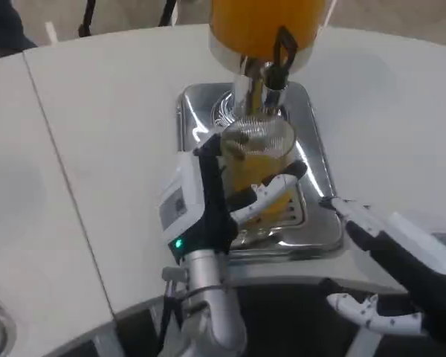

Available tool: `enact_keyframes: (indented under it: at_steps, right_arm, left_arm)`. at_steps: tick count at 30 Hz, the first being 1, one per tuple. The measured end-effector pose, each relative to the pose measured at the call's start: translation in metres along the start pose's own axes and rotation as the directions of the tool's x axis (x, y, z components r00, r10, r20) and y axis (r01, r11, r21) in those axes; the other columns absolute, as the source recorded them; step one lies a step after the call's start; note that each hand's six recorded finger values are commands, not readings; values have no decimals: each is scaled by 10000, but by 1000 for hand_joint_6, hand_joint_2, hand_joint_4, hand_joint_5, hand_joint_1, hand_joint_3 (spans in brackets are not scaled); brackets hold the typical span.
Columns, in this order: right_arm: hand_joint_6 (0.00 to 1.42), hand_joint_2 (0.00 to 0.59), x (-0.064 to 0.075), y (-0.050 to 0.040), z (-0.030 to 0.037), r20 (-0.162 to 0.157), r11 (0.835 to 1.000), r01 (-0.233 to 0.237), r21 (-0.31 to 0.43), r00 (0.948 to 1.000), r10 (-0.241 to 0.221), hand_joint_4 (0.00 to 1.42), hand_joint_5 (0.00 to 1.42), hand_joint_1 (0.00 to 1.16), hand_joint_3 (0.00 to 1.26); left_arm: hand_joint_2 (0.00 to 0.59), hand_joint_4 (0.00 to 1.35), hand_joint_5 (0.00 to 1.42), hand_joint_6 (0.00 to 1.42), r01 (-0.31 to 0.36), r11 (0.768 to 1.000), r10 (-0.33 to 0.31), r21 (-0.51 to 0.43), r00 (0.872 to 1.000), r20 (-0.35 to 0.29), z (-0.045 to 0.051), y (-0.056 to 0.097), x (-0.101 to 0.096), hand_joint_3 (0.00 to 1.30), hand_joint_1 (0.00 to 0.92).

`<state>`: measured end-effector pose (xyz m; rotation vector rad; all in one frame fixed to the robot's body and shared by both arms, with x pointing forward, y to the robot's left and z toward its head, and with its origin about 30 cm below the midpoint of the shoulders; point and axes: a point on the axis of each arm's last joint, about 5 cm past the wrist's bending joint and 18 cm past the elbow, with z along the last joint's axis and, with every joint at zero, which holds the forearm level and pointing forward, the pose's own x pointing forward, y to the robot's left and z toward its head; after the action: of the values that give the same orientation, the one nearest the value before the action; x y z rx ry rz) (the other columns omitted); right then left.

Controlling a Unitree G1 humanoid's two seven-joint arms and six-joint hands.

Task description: Grasp the cup under the faucet to collect the drink, then remove the cup.

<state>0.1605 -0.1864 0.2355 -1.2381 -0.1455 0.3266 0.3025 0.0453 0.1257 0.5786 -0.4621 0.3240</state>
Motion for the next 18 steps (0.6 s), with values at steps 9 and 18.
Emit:
enact_keyframes:
  at_steps: [9, 18]
  right_arm:
    - [33, 479, 60, 49, 15, 290, 9998, 110, 145, 9995, -114, 0, 0, 477, 0]
    - [33, 497, 24, -1, 12, 505, 9984, 339, -445, 9982, -316, 0, 0, 490, 0]
  left_arm:
    - [15, 1068, 1424, 1424, -426, 9985, 397, 348, 9960, 806, -67, 175, 67, 1149, 592]
    - [4, 1056, 1424, 1424, 90, 9952, -231, 979, 9893, 1440, -236, 396, 72, 1158, 600]
